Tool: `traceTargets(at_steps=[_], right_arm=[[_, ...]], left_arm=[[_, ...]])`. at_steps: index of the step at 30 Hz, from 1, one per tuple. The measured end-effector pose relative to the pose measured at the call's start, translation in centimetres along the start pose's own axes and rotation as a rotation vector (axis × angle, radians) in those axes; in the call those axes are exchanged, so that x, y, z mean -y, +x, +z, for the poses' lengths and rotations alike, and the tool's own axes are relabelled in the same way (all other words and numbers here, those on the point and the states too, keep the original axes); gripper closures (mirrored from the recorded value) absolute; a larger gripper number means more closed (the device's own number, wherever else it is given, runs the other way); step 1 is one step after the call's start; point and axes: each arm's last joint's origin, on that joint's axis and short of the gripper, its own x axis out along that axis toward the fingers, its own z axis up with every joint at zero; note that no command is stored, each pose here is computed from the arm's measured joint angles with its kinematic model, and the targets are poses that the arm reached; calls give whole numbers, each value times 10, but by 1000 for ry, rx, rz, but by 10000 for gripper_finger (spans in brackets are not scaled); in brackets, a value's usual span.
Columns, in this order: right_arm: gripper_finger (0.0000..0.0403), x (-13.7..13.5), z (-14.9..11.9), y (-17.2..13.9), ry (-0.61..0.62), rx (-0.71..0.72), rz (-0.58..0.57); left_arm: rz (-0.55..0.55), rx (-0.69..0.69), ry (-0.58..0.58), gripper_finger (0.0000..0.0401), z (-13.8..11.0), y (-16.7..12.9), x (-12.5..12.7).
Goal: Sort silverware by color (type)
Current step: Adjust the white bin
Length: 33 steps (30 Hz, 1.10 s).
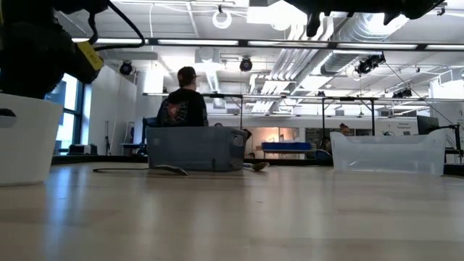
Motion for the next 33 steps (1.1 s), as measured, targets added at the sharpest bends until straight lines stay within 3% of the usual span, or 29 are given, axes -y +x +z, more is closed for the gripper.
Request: traceTargets(at_steps=[15, 19, 22, 25, 29, 33], right_arm=[[402, 0, -1, 0, 1, -6, -1], [402, 0, -1, 0, 1, -6, -1], [402, 0, -1, 0, 1, -6, -1], [402, 0, 0, 0, 0, -1, 0], [402, -1, 3, 0, -3, 26, 5], [402, -1, 5, 0, 39, 49, 14]], left_arm=[[-33, 98, 32, 401, 23, -1, -4], [-160, 29, 104, 401, 27, -17, 5], [-283, 69, 221, 401, 26, -45, 15], [-379, 236, 360, 401, 27, -81, 20], [-458, 666, 509, 401, 35, -125, 23], [-447, 1041, 629, 401, 48, -155, 22]])
